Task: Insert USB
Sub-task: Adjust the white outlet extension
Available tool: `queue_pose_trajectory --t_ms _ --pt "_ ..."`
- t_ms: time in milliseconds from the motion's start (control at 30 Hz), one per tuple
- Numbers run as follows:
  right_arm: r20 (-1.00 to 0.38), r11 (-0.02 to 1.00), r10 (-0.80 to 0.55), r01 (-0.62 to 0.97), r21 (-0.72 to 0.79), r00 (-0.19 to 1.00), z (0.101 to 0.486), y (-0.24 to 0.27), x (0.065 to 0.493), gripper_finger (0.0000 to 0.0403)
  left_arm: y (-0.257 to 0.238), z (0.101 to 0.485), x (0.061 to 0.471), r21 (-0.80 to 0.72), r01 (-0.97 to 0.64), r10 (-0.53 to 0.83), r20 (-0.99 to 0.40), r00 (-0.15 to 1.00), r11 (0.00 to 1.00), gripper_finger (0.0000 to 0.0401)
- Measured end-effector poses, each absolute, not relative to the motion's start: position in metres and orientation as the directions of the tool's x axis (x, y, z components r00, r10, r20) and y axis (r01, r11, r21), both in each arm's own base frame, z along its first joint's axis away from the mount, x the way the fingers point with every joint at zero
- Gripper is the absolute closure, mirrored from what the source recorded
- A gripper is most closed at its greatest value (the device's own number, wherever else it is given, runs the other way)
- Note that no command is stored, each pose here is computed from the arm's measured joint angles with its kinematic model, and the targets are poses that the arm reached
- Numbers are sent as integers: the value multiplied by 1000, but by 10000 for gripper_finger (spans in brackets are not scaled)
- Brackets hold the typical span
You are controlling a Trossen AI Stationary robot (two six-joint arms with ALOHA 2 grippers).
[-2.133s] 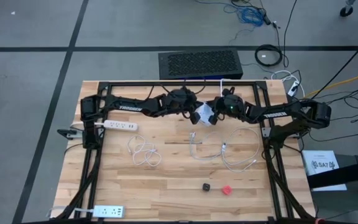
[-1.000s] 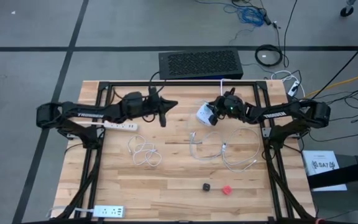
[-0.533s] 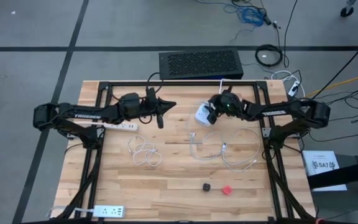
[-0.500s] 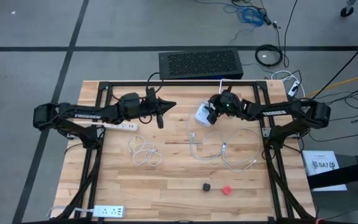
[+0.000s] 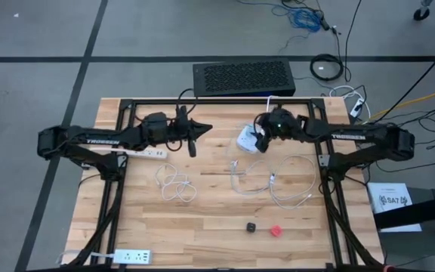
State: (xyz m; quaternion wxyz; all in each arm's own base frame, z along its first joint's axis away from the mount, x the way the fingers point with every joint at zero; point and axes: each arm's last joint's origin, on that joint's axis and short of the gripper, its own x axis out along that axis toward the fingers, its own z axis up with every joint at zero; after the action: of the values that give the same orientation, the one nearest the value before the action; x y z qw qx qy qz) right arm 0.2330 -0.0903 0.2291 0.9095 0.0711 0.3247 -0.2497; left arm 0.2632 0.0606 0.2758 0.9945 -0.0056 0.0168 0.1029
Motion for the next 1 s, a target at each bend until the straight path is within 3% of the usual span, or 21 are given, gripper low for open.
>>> queue_pose_trajectory --t_ms 100,233,367,633,1000 --pt "-702 852 -357 522 25 616 215 -77 232 206 58 278 257 13 -200 201 -66 977 980 399" --pt "-748 815 -330 574 82 576 177 -61 239 295 57 282 252 12 -201 201 -73 977 980 399" --pt "-747 749 -433 662 13 504 150 -56 251 386 57 280 251 12 -206 206 -96 974 978 399" --pt "-777 665 -504 744 -70 377 135 -74 248 400 58 269 249 8 -226 225 -140 964 974 399" --pt "-843 632 -518 730 -259 149 150 -122 196 402 58 256 245 -9 -249 245 -159 956 968 399"
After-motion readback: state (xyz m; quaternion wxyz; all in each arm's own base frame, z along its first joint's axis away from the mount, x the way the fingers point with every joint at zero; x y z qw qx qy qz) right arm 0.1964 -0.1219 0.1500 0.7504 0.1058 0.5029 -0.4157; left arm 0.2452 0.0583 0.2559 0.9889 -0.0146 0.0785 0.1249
